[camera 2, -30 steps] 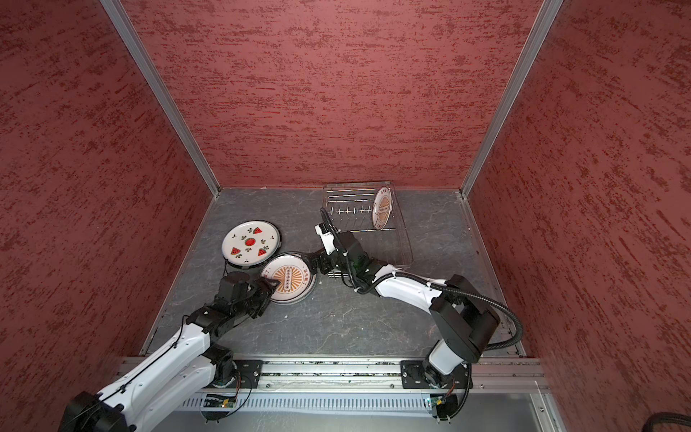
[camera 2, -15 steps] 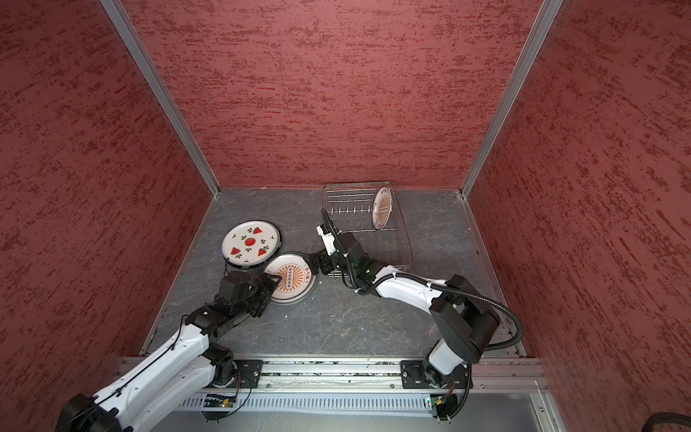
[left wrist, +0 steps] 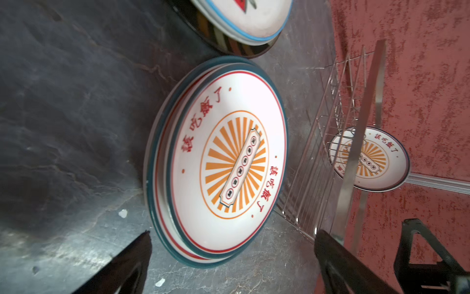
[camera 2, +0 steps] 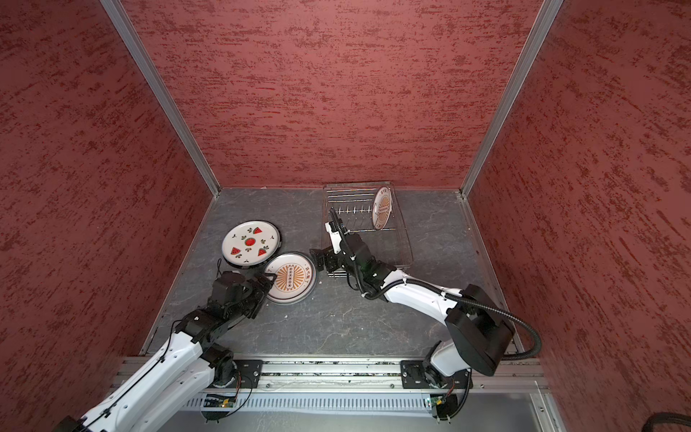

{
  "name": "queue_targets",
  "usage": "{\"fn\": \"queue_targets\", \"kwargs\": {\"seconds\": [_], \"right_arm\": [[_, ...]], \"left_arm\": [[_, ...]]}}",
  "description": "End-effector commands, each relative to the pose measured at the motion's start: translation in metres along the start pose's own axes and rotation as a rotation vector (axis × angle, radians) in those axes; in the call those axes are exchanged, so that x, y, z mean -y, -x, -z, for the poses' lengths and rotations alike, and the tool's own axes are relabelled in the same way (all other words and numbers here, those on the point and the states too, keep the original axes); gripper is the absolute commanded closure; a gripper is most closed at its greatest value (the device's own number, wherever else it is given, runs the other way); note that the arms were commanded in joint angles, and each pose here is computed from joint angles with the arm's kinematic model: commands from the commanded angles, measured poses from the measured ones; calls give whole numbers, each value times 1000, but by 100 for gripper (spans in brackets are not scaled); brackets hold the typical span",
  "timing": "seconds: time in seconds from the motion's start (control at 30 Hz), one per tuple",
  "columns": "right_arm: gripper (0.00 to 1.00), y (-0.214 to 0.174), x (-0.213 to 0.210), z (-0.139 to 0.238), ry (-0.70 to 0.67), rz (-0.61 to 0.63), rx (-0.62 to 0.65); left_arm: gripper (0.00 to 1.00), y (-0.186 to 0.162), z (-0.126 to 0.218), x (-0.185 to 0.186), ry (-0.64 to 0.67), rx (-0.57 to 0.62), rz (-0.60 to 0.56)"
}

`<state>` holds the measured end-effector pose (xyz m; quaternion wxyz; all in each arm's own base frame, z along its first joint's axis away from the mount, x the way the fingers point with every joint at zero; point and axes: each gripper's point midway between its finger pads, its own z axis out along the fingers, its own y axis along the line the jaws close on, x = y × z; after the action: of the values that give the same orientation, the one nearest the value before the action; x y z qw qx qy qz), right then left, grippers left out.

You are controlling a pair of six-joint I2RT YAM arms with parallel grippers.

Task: Unload the plates from the dish rack
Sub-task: 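Open the left gripper and lift it off the stacked plate, then insert the right gripper over the last sunburst plate rim while left moves to the rack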

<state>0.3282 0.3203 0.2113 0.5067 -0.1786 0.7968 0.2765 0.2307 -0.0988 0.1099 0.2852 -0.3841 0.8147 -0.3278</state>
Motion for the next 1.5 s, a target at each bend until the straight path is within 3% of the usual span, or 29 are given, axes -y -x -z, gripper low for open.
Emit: {"fn": "queue_targets", "kwargs": {"seconds": [0.0,0.33,0.6,0.73,0.9,1.13,1.23,1.4,1.47], "right_arm": [[1,32,26,18,-130,-29,103],[1,88,100,41,-301,-113,198],[1,119,196,40,-521,-223,181],[1,123,230,27,-601,-236,159],[9,119,257,2,-673,-228,103],[33,109,283,-10,-798,-178,51],[49,107,289,-10,-830,-161,39],[50,105,293,-12,-844,-136,25],[55,102,298,-15,-864,-134,14]], "left_arm": [[0,10,13,37,-113,43,-83],[1,-8,32,142,-454,33,-351],[1,-56,48,233,-819,-81,-627],[1,-68,33,262,-819,-100,-677],[0,-84,8,283,-813,-153,-711],[1,-95,-23,288,-798,-185,-698],[1,-98,-34,286,-778,-187,-696],[0,-101,-47,285,-759,-196,-696],[1,-102,-51,284,-756,-198,-694]]}}
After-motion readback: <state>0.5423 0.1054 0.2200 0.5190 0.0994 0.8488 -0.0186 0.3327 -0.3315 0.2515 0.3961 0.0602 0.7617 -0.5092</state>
